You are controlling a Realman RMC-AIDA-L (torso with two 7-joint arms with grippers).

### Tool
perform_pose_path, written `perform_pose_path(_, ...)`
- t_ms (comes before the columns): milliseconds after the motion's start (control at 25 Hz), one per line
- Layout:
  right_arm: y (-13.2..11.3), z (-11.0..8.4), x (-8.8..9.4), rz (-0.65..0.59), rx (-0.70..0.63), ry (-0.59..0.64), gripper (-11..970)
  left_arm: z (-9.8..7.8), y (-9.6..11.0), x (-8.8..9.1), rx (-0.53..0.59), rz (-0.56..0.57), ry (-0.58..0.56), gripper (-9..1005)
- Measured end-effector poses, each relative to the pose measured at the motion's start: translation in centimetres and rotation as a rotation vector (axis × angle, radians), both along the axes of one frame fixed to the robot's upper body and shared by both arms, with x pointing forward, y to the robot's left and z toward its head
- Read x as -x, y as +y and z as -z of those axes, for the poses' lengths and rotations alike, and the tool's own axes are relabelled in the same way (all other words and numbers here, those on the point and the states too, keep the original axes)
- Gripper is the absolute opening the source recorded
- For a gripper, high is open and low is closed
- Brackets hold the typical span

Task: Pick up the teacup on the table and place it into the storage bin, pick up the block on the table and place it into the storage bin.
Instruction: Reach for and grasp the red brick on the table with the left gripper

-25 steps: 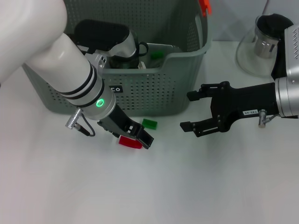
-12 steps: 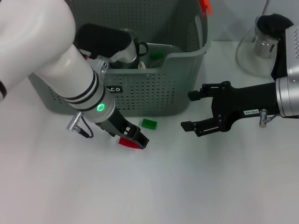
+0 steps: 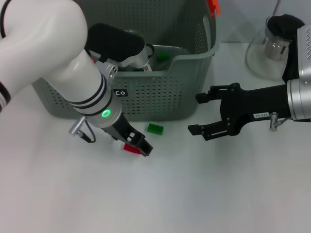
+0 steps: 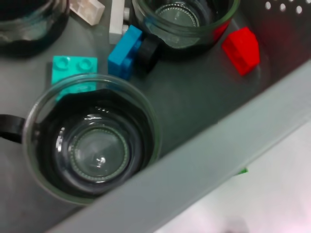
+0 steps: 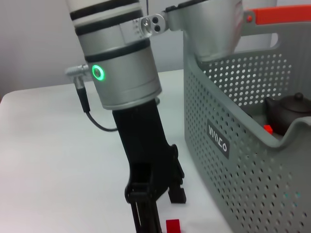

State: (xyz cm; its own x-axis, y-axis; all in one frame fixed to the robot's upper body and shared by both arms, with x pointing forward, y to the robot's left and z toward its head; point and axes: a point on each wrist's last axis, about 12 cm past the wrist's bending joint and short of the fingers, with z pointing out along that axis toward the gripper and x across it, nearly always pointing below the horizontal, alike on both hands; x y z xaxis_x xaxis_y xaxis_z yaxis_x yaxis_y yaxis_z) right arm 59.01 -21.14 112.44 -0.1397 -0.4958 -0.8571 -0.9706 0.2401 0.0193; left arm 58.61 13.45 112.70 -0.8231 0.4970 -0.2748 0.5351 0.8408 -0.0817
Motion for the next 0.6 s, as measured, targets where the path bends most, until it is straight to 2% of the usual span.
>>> perform_pose_path(200,-0.2,0.0,0.0,0.009,-0.002,0.001,913,-0.8,0.9,0.5,-0.024,0.068,-0.034,906)
perform_pose_path(600,-0.2,0.6,-0.1,0.049,-0.006,0.005,914,-1.8,2.1,1.3,-0.022,0.404,-0.15,906)
